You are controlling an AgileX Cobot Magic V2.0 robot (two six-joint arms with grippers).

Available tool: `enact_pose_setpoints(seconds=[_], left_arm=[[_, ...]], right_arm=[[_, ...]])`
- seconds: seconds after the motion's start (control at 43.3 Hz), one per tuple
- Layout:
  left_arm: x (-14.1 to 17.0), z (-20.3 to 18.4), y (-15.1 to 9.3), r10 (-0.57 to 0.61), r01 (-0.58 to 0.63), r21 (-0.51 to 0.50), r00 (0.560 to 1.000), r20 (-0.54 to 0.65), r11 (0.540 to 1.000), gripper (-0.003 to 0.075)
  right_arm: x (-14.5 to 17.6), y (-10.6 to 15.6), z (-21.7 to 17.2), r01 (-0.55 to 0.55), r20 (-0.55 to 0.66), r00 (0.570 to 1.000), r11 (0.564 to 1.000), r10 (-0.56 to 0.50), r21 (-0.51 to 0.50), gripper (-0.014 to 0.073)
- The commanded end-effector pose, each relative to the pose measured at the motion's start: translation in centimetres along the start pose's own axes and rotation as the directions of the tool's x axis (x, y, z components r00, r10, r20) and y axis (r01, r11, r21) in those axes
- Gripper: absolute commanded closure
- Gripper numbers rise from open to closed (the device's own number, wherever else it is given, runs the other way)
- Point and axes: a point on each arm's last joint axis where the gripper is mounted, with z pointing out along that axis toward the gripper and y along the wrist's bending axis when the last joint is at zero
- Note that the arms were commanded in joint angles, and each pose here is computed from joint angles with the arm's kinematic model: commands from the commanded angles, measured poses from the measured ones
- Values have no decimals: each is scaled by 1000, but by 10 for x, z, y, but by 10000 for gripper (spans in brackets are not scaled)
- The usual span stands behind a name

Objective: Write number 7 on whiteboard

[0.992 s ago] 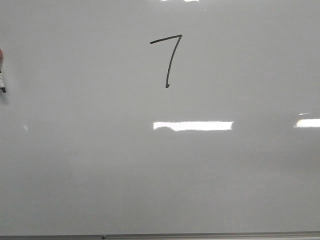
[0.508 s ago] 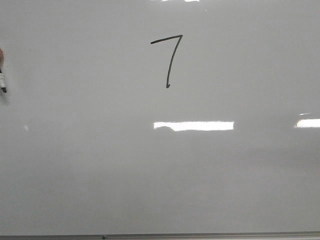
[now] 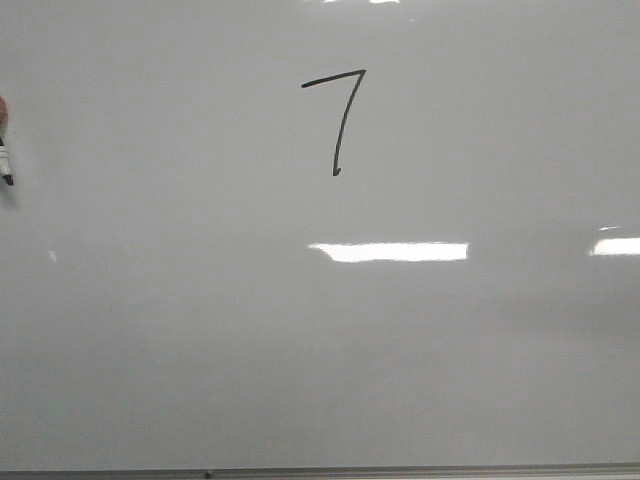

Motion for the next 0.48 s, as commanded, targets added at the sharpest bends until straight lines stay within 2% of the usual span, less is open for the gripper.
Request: enact_pose_setpoints(seconds=[0.0,0.462], left_arm=[[-4,-1,0,-12,12,3,997,82,1000,741],[-4,-1,0,-12,12,3,997,82,1000,741]], right_arm=[[-9,0,-2,-3,98,995,1000,2,4,663],[-9,0,-2,-3,98,995,1000,3,-1,663]])
